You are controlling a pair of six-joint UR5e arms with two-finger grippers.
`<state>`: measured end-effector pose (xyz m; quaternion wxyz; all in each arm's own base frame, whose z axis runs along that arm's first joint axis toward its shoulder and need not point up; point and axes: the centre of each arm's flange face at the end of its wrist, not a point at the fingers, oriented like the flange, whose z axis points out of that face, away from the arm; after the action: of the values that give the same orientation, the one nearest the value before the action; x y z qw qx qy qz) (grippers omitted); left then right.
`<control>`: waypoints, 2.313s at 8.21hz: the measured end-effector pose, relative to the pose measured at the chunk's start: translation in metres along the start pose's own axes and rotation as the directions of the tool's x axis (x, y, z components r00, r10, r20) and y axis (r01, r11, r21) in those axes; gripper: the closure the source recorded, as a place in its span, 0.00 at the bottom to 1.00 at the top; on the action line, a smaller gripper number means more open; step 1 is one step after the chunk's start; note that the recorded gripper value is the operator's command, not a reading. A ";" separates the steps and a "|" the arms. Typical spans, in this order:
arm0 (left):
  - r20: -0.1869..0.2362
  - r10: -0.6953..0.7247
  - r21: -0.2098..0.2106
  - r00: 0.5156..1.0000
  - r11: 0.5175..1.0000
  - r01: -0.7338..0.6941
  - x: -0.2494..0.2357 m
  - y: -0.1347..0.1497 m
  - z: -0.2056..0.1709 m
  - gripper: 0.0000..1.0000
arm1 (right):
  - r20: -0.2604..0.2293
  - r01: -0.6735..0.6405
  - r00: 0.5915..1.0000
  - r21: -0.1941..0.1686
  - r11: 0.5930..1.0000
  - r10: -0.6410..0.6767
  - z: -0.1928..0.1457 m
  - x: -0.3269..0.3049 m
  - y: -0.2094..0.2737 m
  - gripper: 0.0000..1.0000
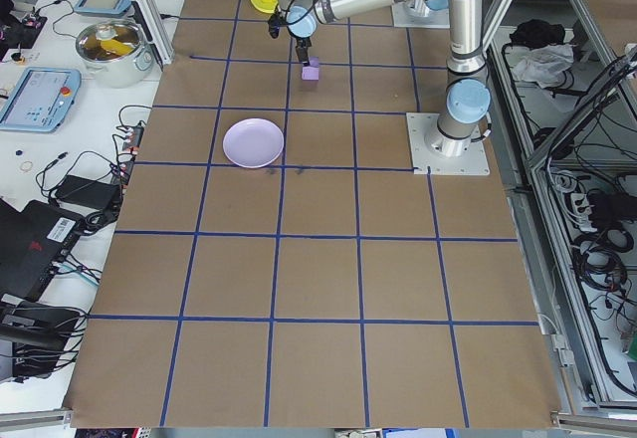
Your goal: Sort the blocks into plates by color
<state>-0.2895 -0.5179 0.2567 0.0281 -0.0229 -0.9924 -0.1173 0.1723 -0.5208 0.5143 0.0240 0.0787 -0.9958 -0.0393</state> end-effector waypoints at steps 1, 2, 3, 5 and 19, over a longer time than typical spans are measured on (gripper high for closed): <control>-0.004 -0.003 -0.020 1.000 1.000 0.003 0.005 -0.001 0.014 0.00 | 0.000 -0.004 1.000 -0.004 1.000 0.004 0.001 0.000 0.000 0.00; -0.009 -0.011 -0.040 1.000 0.999 0.010 0.008 -0.003 0.027 0.00 | -0.001 -0.006 1.000 -0.004 1.000 0.006 0.001 0.000 0.001 0.00; -0.010 -0.015 -0.058 1.000 0.998 0.014 0.010 -0.004 0.037 0.00 | -0.001 -0.007 1.000 -0.005 1.000 0.007 0.001 0.001 0.001 0.00; -0.005 -0.012 -0.079 1.000 0.997 0.011 0.011 -0.008 0.050 0.00 | -0.001 -0.007 1.000 -0.006 1.000 0.007 0.001 0.001 0.001 0.00; 0.072 0.087 0.107 0.994 0.990 -0.094 -0.229 -0.059 -0.109 1.00 | -0.002 -0.014 1.000 -0.004 1.000 0.014 0.001 0.003 0.000 0.00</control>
<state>-0.0588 -0.6101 0.3352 0.0013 -0.0703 -0.9957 -0.0599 0.1690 -0.5212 0.5136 0.0253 0.0719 -0.9962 -0.0413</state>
